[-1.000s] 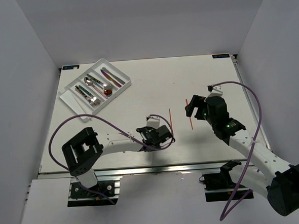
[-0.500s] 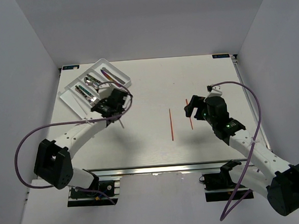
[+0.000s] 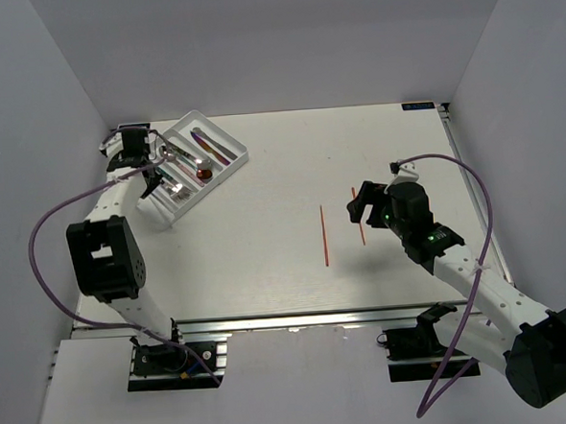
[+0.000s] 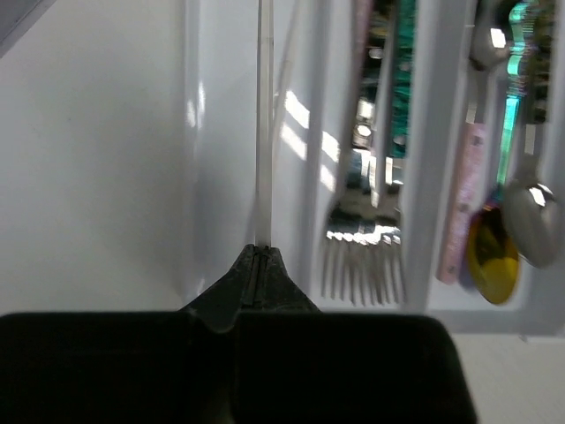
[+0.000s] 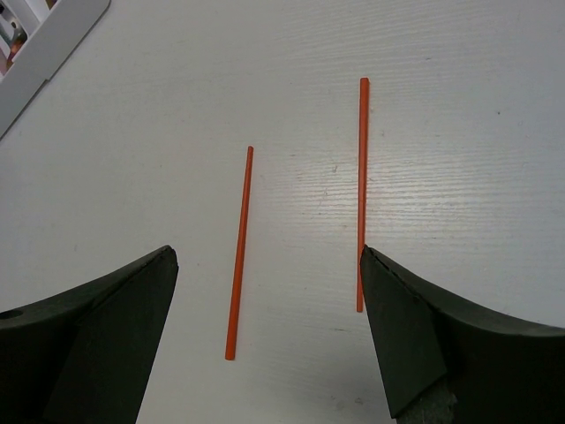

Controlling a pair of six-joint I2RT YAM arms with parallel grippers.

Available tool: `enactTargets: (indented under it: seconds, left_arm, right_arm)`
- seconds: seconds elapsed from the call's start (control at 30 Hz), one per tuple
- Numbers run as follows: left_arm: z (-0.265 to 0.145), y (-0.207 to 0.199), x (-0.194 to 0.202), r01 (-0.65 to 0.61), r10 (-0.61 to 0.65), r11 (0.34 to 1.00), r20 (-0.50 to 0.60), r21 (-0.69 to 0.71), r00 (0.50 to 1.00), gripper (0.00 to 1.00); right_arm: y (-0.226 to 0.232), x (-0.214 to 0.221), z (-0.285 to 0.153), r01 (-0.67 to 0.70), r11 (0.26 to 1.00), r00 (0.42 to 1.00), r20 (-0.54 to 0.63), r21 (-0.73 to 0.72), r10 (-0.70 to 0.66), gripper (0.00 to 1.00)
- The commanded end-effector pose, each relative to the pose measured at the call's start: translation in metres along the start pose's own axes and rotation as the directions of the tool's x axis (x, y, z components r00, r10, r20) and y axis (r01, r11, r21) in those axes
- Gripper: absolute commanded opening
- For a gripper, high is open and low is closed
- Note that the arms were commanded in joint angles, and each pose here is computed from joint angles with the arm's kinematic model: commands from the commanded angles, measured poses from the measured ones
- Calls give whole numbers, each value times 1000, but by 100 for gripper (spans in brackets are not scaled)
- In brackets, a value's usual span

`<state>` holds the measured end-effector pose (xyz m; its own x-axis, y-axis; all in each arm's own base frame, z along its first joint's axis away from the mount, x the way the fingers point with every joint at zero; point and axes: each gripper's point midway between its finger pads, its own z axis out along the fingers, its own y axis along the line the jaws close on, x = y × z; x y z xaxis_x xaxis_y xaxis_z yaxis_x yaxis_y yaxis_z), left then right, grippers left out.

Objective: Sort the eating utensils into containers

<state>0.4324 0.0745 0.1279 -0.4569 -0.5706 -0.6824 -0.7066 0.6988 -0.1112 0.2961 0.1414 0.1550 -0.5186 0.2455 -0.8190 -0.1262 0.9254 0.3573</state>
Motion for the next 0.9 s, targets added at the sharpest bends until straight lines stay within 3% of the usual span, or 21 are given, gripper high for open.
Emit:
enactTargets:
  seconds: [0.0,0.3,0.43,0.5,0.87]
  left_arm:
    - [18,10,-2,-6,5,1000,-61,-5,998,0]
    - [62,10,5,-3,-1,1000,-122,-25,993,2]
    - [72,13,18,-22,17,999,-153,-29,988,11]
    - [76,18,28,-30,22,999,-167,-42,986,21]
    - [88,23,38,-24,11,998,-183,-66,983,35]
  right_arm:
    - [6,-12,0,4,1000,999,38,-31,-3,88]
    - [11,-13,3,4,998,999,42,-55,-2,88]
    - [10,-12,4,5,999,999,40,-52,-3,88]
    - [11,-11,5,6,999,999,36,-52,-4,88]
    - [11,-10,7,4,998,1000,30,-55,-3,88]
